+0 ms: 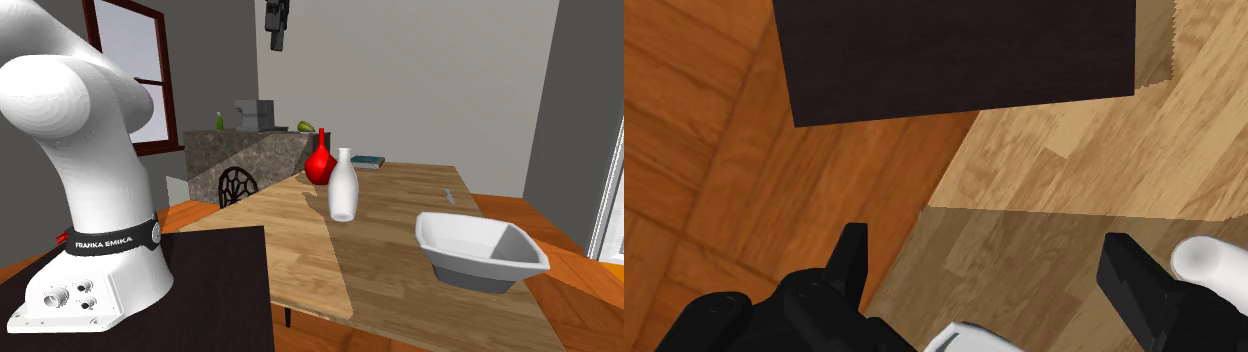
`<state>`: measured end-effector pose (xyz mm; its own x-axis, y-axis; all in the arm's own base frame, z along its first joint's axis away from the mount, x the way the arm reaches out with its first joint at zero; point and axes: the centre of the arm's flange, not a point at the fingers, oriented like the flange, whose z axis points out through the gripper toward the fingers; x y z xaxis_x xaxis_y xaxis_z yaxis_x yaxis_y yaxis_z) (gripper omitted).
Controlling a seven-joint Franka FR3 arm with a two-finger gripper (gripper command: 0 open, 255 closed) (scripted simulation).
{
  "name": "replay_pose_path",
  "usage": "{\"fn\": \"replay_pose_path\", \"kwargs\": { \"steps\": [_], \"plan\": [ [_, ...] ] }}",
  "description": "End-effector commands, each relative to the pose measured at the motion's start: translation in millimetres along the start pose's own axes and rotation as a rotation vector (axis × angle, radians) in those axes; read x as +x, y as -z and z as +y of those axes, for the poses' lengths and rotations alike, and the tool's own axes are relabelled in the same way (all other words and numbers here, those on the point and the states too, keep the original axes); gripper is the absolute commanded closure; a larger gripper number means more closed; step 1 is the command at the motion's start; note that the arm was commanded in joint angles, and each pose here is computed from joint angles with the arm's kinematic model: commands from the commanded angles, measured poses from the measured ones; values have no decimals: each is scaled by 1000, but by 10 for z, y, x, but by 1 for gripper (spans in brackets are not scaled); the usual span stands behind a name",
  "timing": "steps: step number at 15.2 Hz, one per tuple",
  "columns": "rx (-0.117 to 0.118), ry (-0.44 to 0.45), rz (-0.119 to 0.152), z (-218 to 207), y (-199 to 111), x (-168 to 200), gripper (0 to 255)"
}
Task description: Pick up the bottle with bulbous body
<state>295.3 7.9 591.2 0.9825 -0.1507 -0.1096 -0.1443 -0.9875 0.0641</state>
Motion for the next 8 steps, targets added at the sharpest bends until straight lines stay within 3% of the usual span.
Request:
{"fn": "replay_pose_path", "kwargs": {
  "steps": [1,8],
  "plan": [
    [0,0,0,0,0,0,0],
    [6,1,3,-763,-325,383,0]
  ]
}}
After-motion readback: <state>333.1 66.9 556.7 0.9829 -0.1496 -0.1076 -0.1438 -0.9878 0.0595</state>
